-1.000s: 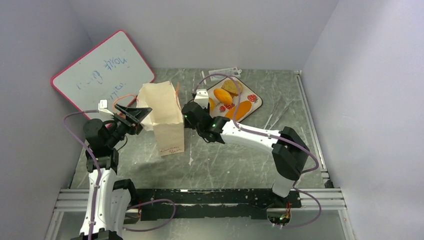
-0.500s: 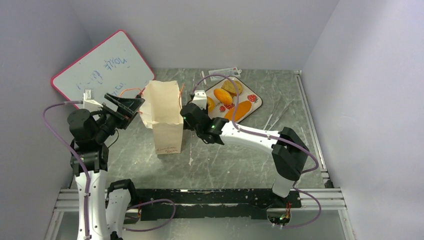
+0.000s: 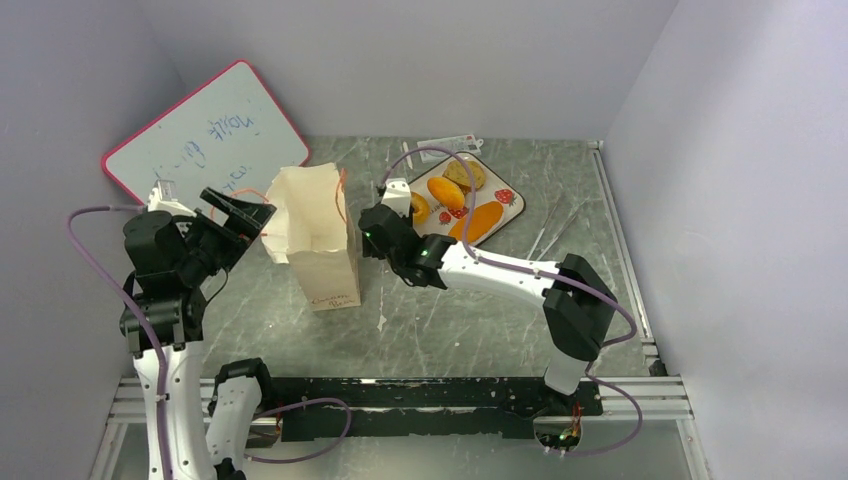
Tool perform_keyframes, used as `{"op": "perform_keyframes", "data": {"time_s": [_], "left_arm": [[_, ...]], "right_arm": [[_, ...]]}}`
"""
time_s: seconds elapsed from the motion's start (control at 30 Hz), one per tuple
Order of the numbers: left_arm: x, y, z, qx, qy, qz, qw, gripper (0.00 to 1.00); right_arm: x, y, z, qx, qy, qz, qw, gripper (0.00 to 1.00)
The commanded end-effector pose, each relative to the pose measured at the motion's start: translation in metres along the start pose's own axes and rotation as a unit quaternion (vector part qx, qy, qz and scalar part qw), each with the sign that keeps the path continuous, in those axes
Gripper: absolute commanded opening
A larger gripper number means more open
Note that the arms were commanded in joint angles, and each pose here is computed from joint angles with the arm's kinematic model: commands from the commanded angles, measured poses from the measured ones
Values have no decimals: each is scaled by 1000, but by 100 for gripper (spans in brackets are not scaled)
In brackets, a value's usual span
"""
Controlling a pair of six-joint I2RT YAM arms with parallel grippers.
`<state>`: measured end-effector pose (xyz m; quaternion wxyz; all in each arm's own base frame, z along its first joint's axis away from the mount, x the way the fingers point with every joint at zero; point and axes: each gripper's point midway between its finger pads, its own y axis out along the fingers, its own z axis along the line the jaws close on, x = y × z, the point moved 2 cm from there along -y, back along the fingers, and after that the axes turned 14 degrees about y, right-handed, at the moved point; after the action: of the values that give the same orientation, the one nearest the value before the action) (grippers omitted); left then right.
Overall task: Take the fake bread out of the paper bag
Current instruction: Place the paper bag at the center of the board, then reset both arms
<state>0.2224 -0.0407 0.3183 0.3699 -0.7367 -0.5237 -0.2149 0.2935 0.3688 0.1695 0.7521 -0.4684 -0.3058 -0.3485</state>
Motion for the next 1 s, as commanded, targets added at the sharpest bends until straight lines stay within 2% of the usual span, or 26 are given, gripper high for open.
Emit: {"op": "perform_keyframes", "data": {"time_s": [0.0,0.3,0.4,0.5,0.63,0.7,0.87,0.97], "left_arm": [[15,-15,13,71,26,-26,997,99],[38,-34,16,123,38,-73,989,100],[52,-46,14,142,42,-108,983,100],[73,-66,17,182,47,-161,969,100],[104,-97,19,238,57,-242,939,99],[113,-103,22,255,58,-262,929,100],[115,-81,37,268,68,-266,924,100],[110,-63,54,282,71,-261,920,99]], "right_arm": [[5,1,13,14,0,-9,1000,58],[7,-2,12,14,-6,-10,1000,58],[9,-6,7,8,-9,-13,1000,58],[15,-13,0,-1,-16,-21,1000,58],[31,-28,-14,-19,-23,-43,999,60],[40,-33,-23,-32,-28,-52,998,60],[78,-39,-61,-79,-22,-84,993,61],[113,-39,-109,-118,10,-109,987,61]]}}
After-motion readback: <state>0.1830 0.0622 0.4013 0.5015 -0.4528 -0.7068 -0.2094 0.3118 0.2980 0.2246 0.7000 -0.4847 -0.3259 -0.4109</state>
